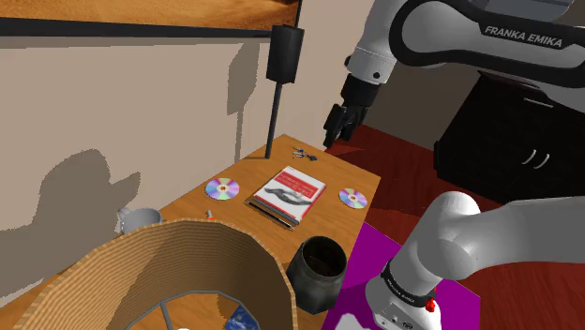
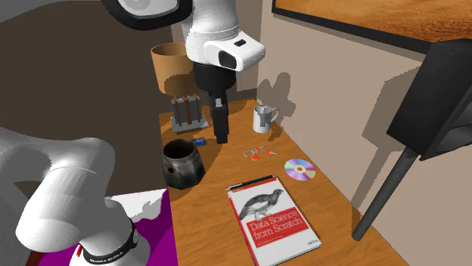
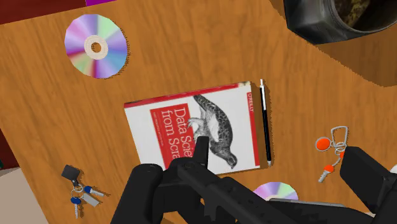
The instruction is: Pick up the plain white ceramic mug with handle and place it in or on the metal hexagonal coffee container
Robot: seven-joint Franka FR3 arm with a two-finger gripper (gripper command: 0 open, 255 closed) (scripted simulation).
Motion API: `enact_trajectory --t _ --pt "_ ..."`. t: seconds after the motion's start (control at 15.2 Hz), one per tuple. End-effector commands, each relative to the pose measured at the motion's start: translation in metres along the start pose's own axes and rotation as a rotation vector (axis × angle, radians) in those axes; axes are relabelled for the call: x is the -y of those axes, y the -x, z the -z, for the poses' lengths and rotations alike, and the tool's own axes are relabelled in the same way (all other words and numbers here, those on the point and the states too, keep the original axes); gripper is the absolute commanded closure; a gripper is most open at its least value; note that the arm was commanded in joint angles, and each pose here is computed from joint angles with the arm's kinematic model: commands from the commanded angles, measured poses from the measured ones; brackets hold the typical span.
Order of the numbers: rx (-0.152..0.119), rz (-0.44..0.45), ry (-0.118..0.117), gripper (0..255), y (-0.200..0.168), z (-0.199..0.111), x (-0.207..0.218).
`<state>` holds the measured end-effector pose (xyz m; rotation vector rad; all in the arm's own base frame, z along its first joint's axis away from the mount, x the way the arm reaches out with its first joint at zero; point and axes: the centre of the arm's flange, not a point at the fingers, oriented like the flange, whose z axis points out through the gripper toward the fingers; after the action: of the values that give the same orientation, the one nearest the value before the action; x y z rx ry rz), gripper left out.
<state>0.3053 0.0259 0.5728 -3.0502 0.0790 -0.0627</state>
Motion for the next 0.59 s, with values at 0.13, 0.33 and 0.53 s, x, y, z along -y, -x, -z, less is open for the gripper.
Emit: enact_trajectory --t 0.13,0.33,0.53 --pt "0.007 -0.013 0.003 0 -0.011 -0.011 0.022" --pt "0.018 -0.033 0.008 0 -0.028 -0.028 0.055" --pt "0.029 -0.052 0.013 0 -0.045 -0.046 0.088"
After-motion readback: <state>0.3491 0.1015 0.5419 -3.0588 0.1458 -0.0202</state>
